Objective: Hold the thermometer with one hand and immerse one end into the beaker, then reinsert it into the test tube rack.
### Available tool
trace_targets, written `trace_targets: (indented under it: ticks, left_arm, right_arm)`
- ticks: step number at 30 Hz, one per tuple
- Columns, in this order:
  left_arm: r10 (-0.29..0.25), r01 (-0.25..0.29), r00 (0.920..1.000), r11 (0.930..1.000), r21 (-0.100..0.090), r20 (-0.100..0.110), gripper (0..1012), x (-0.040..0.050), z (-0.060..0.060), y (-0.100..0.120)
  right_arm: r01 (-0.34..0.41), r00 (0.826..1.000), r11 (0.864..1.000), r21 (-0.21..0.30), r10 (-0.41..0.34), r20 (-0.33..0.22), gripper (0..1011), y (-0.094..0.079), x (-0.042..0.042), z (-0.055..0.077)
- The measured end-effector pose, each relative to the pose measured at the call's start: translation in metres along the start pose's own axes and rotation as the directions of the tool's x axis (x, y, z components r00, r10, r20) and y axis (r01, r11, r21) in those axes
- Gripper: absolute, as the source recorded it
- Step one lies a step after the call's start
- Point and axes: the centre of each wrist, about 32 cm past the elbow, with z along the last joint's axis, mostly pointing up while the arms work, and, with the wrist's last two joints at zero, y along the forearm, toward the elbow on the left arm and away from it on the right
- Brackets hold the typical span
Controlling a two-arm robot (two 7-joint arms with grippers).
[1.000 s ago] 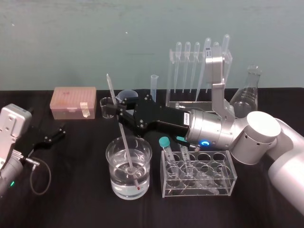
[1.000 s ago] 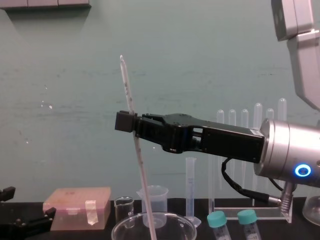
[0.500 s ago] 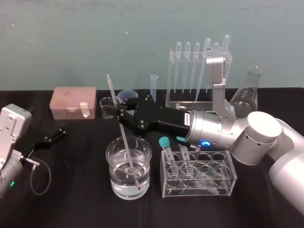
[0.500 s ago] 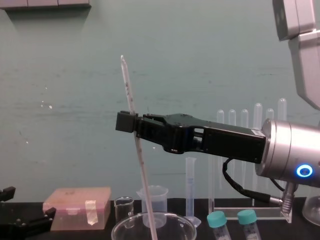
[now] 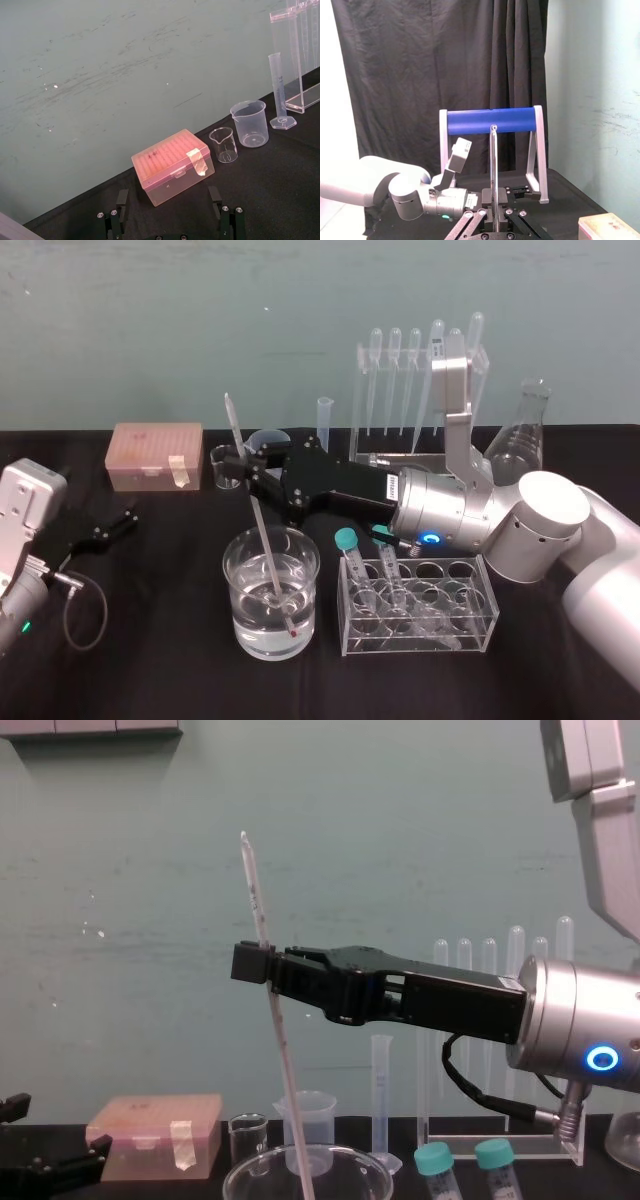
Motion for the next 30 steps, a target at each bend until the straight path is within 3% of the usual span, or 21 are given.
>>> trace_targets:
  ticks: [30]
  left_arm:
    - [0.000, 0.000, 1.0000, 1.0000, 0.000, 0.000, 1008, 0.0000, 0.0000, 0.0000]
  right_arm:
    - [-0.008, 1.000, 1.000, -0.003, 0.008, -0.002, 56, 0.0013, -0.0002, 0.0001]
